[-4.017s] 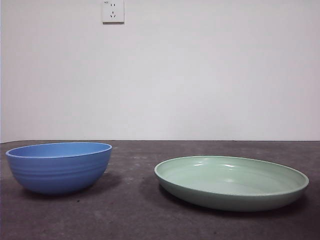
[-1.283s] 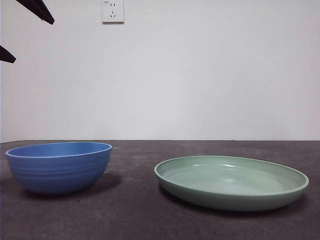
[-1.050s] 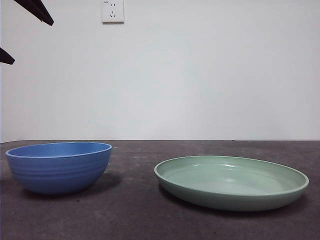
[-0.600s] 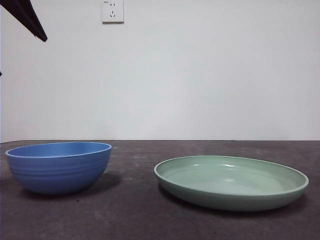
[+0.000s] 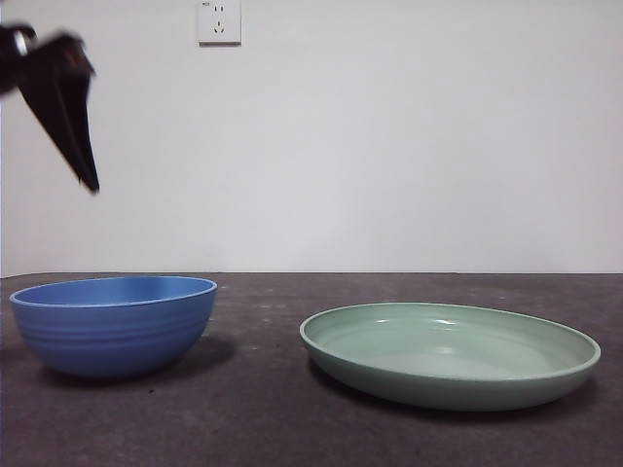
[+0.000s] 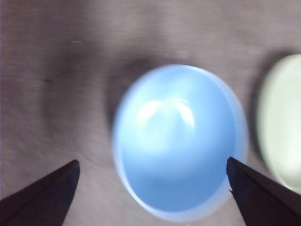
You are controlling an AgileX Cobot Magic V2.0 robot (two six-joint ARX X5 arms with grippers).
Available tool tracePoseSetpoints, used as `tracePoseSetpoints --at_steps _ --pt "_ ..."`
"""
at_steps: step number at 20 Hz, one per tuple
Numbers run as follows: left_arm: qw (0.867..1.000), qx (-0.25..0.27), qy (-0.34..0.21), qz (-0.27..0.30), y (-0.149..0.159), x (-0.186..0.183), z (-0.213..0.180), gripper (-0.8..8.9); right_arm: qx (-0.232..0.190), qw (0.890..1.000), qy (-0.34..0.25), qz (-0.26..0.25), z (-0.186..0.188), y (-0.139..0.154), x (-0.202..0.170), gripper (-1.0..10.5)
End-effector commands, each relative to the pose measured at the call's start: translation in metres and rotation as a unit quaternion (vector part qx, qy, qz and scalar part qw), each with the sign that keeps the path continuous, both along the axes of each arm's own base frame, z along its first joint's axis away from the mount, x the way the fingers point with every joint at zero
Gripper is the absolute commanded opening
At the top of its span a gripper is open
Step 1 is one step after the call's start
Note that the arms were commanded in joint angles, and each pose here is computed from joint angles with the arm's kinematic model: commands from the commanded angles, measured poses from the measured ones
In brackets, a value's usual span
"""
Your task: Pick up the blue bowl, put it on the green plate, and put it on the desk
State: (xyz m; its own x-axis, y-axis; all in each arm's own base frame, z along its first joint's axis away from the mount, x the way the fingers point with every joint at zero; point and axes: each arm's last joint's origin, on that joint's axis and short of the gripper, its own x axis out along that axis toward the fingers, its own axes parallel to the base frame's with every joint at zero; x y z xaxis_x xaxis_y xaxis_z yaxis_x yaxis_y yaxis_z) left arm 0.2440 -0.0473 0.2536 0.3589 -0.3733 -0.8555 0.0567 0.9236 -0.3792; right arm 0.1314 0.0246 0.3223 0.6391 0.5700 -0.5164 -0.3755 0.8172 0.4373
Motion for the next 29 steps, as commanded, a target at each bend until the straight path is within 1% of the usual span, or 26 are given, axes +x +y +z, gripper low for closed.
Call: tracePoseSetpoints --at_steps 1,4,7,8,10,12,16,20,25,27,29 --pt "0.999 0.032 0.007 0.001 -0.002 0.019 -0.009 4.98 0.003 1.0 -0.007 0.002 0.005 0.001 0.001 6.4" --pt "0.999 0.035 0.022 -0.001 -0.005 0.035 -0.027 4.98 0.002 1.0 -0.007 0.002 0.005 0.001 0.001 6.4" --pt "0.999 0.038 0.037 -0.002 -0.006 0.044 -0.041 4.91 0.002 1.0 -0.007 0.002 0.005 0.001 0.001 6.4" --pt "0.998 0.039 0.045 -0.002 -0.006 0.046 -0.045 4.62 0.002 1.0 -0.007 0.002 0.005 0.001 0.001 6.4" --pt "0.998 0.042 0.053 -0.008 -0.007 0.048 -0.051 3.6 0.001 1.0 -0.008 0.002 0.005 0.001 0.001 6.4" --pt "0.997 0.046 0.055 -0.018 -0.008 0.047 -0.051 3.02 0.001 1.0 -0.008 0.002 0.005 0.001 0.001 6.5" --pt "0.996 0.054 0.056 -0.045 -0.012 0.044 -0.052 1.27 0.0 1.0 -0.009 0.002 0.005 0.001 0.001 6.4" --pt "0.995 0.057 0.053 -0.06 -0.016 0.044 -0.052 0.21 0.0 1.0 -0.009 0.002 0.005 0.001 0.001 6.4" --pt "0.995 0.058 0.04 -0.065 -0.016 0.047 -0.046 0.18 0.0 1.0 -0.009 0.002 0.005 0.001 0.001 6.4" --pt "0.996 0.057 0.03 -0.069 -0.021 0.052 -0.031 0.18 -0.005 1.0 -0.012 0.005 0.005 0.0 0.001 6.4" --pt "0.995 0.055 0.015 -0.081 -0.03 0.056 -0.009 0.18 -0.007 1.0 -0.01 0.003 0.004 0.0 0.0 6.4"
